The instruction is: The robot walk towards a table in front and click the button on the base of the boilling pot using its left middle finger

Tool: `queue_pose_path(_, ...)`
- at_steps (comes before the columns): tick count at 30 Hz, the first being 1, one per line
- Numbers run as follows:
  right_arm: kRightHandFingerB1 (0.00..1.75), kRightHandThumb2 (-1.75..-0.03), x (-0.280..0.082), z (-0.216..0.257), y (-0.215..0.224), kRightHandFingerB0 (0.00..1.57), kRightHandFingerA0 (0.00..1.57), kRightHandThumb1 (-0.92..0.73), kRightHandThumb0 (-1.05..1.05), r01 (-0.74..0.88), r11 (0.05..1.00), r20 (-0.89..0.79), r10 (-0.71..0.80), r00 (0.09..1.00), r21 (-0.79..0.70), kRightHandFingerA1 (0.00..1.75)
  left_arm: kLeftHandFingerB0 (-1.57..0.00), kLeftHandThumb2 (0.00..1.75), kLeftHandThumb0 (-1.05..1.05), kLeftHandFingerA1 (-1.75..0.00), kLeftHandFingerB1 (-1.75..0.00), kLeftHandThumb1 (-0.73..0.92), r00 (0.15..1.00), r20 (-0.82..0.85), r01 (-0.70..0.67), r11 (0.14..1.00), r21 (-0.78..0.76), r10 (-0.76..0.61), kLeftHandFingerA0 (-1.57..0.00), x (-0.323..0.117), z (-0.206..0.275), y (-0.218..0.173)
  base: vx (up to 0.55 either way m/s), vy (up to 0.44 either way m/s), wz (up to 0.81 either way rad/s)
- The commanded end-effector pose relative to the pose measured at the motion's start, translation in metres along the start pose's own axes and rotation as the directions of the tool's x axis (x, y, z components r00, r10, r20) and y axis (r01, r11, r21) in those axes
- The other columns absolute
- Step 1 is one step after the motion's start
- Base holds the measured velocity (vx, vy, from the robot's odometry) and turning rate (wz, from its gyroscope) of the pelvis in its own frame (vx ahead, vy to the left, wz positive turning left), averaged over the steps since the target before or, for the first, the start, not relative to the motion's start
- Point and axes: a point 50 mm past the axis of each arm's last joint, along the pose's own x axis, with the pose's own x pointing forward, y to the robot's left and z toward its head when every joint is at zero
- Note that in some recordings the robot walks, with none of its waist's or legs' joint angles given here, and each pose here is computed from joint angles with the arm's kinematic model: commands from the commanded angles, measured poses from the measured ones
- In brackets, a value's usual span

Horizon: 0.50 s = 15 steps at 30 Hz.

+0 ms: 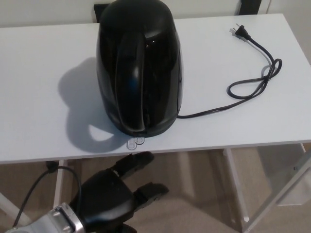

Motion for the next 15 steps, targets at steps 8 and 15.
queue_pose_path(8,0.4,-0.61,-0.002,-0.002,-0.002,0.34,0.47,-0.74,-0.11,0.0,1.0,-0.013,0.0,1.0,-0.009,0.49,-0.19,0.64,-0.8,-0.3,-0.3,0.79,0.989,0.077,-0.123,0.992,-0.003,0.123,-0.25,-0.005,0.007,0.016,0.0,0.0,0.0)
queue_pose_path(15,0.41,-0.61,-0.001,-0.002,-0.003,0.36,0.5,-0.73,-0.1,0.0,0.999,-0.003,0.0,1.0,-0.037,0.53,-0.17,0.64,-0.82,-0.29,-0.29,0.79,0.996,0.014,-0.087,0.996,0.025,0.087,-0.27,-0.005,-0.003,0.013,0.0,0.0,0.0)
